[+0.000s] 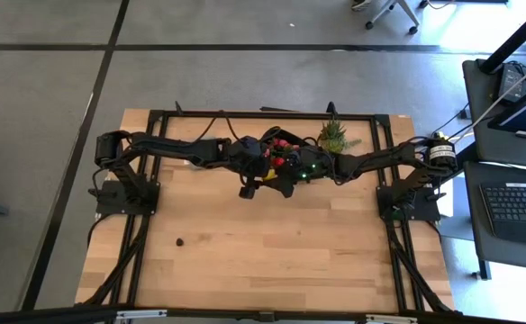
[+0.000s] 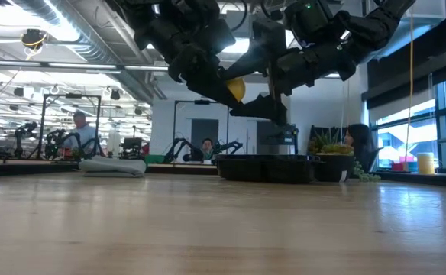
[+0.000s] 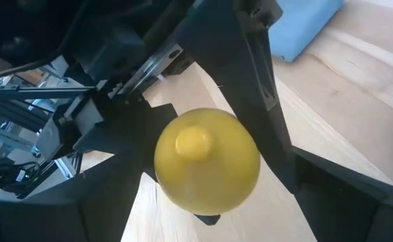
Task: Pick and placing Produce into tupperware
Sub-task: Put the lemon into the black bin
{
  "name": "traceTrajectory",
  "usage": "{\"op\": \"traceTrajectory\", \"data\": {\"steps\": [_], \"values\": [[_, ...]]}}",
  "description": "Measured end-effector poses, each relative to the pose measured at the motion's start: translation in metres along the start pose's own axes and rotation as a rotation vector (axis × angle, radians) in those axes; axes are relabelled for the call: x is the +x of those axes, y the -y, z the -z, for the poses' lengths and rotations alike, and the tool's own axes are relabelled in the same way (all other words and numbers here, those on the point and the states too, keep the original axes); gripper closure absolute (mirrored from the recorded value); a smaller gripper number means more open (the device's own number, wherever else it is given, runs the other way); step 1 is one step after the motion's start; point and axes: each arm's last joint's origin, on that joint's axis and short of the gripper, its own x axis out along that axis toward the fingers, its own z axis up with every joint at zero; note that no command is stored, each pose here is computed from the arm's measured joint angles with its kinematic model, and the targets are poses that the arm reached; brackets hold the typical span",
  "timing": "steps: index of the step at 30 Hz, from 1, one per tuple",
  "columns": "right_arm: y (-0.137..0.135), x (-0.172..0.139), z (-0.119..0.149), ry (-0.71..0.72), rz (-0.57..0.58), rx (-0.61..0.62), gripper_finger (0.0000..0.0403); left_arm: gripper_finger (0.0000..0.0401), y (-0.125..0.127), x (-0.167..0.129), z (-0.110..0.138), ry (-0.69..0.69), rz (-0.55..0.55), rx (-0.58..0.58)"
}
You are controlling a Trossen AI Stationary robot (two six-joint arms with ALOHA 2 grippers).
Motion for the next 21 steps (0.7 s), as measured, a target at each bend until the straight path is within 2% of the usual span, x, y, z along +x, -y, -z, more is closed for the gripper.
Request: {"op": "traceTrajectory", "data": {"steps": [4, 9, 12, 15, 21], "values": [[0.000, 0.000, -0.001, 0.007, -0.004, 0.007, 0.0047, 0.0192, 0.002, 0.000, -0.001, -0.007, -0.009, 0.006], [0.001, -0.001, -0.005, 0.061, 0.021, 0.041, 0.0047, 0.0207, 0.004, 0.001, -0.004, -0.029, -0.092, 0.083], [-0.003, -0.003, -0.016, 0.136, -0.015, 0.052, 0.0048, 0.0209, 0.005, -0.001, -0.011, 0.015, -0.114, 0.097], [-0.003, -0.002, -0.016, 0.137, -0.023, 0.056, 0.0048, 0.0204, 0.008, -0.001, -0.012, 0.016, -0.125, 0.131], [-0.004, -0.003, -0.016, 0.136, -0.033, 0.062, 0.0048, 0.0199, 0.011, -0.002, -0.016, -0.029, -0.272, 0.192]]}}
